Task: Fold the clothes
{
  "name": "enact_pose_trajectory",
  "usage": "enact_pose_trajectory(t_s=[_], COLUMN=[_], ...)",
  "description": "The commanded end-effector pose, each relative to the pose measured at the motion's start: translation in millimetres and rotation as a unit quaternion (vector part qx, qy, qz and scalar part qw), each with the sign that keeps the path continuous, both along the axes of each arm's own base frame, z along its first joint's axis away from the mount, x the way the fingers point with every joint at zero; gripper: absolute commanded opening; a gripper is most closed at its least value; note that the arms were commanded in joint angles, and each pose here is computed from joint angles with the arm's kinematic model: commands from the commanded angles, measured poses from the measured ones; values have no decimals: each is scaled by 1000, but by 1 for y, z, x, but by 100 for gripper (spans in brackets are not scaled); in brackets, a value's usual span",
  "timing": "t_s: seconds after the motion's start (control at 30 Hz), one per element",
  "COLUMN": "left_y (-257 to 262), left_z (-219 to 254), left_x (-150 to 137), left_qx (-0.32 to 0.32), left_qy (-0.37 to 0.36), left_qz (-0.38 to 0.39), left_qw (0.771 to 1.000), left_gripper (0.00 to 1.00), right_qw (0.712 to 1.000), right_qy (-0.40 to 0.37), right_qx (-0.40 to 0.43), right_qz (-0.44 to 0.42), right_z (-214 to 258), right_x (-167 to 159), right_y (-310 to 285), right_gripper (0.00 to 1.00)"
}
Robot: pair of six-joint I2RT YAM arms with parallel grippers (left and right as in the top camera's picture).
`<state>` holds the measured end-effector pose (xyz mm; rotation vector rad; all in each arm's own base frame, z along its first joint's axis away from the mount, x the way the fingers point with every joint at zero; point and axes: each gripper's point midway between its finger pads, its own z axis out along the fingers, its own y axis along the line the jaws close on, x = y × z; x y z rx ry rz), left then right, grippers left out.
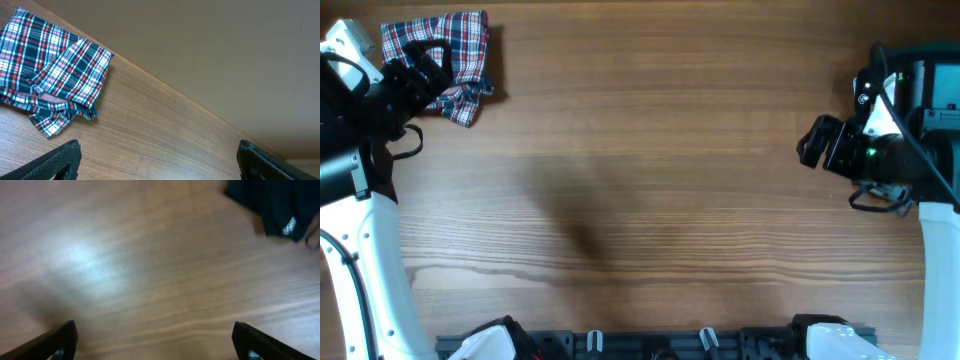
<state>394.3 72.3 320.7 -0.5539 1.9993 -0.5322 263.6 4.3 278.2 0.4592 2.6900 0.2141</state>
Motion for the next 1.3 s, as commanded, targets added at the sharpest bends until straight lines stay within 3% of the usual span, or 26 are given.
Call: enact_pose_trajectory(t_s=[0.0, 0.07, 0.2, 0.47, 0.63, 0.97, 1.03, 1.2, 1.27], left_y=[-4, -4, -4, -4, -4, -4, -4, -4, -4], left_z=[3, 3, 3, 3, 3, 3, 3, 3, 3], left_x=[0, -1, -1, 0, 0, -1, 0, 0, -1], left_qx=[9, 9, 9, 9, 9, 9, 9, 9, 9], left_qy=[-6, -6, -6, -6, -6, -6, -6, -6, -6], left_qz=[-12, -12, -12, -12, -12, -12, -12, -12, -12], left_qw=[1000, 1000, 1000, 1000, 1000, 1000, 1000, 1000, 1000], left_gripper=[100, 100, 100, 100, 100, 100, 100, 100, 100], right_qw=[999, 989, 935, 852, 815, 738, 732, 785, 798], right_qy=[-38, -111, -278, -465, -532, -640, -648, -612, -594], right_qx=[8, -9, -32, -82, -87, -100, -107, -82, -87], right_qz=[18, 93, 218, 228, 213, 190, 181, 54, 54], right_z=[7, 22, 49, 19, -24, -45, -48, -64, -75], right_x=[17, 29, 33, -6, -23, -31, -31, -21, -19], right_y=[5, 14, 40, 47, 48, 48, 45, 9, 7], right_gripper=[100, 100, 100, 100, 100, 100, 100, 100, 100])
